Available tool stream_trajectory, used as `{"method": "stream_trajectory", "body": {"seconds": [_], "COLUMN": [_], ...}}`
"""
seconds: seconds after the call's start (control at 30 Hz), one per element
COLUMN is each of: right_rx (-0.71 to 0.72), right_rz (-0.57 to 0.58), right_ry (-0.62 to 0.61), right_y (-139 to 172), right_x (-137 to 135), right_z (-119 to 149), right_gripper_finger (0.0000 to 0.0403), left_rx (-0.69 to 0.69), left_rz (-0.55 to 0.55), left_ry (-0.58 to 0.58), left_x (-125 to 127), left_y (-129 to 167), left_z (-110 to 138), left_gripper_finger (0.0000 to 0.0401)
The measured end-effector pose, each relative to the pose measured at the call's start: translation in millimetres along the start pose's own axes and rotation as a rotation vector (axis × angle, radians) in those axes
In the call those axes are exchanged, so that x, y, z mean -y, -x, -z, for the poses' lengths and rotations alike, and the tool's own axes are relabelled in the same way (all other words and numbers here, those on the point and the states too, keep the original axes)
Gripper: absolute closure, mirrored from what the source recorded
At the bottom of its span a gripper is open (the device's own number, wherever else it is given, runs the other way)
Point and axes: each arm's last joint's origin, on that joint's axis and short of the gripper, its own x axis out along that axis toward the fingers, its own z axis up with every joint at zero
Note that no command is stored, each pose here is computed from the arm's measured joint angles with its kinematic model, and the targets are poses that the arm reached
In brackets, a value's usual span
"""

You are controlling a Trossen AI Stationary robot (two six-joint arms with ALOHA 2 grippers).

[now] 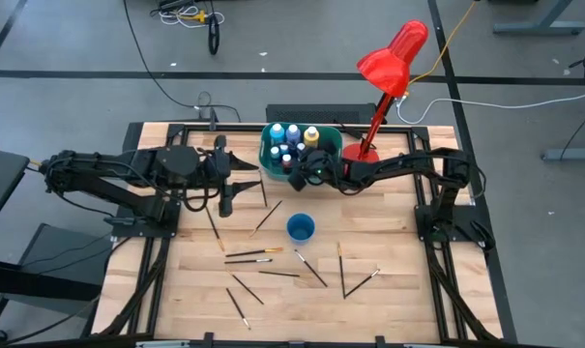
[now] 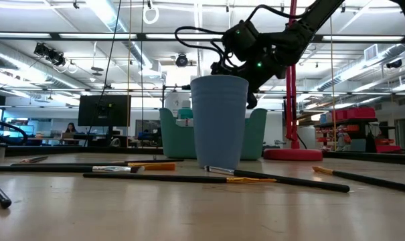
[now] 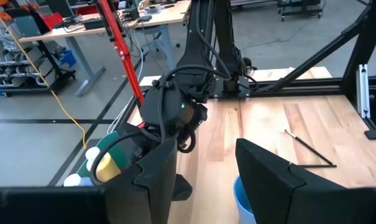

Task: Pick & Place Paint Supplies
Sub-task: Put the light green paint bottle into the green bin

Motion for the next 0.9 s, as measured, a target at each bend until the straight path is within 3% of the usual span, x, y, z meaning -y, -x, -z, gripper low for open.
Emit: {"method": "stream_trajectory", "body": {"seconds": [0.67,0.9], "right_rx": [-0.065,-0.047], "right_rz": [-0.061,-0.074], "right_ry": [-0.007,0.037], "right_y": [-14,-15], "right_x": [5,4], "right_z": [12,13], "right_gripper_finger": [0.0283,0.0259], "left_rx": [-0.001,-0.004], "left_rz": [0.000,0.000], "left_ry": [-0.018,-0.017], "left_x": [0,0], "left_y": [0,0], "left_z": [0,0], "left_gripper_finger": [0.0225,0.0225]}}
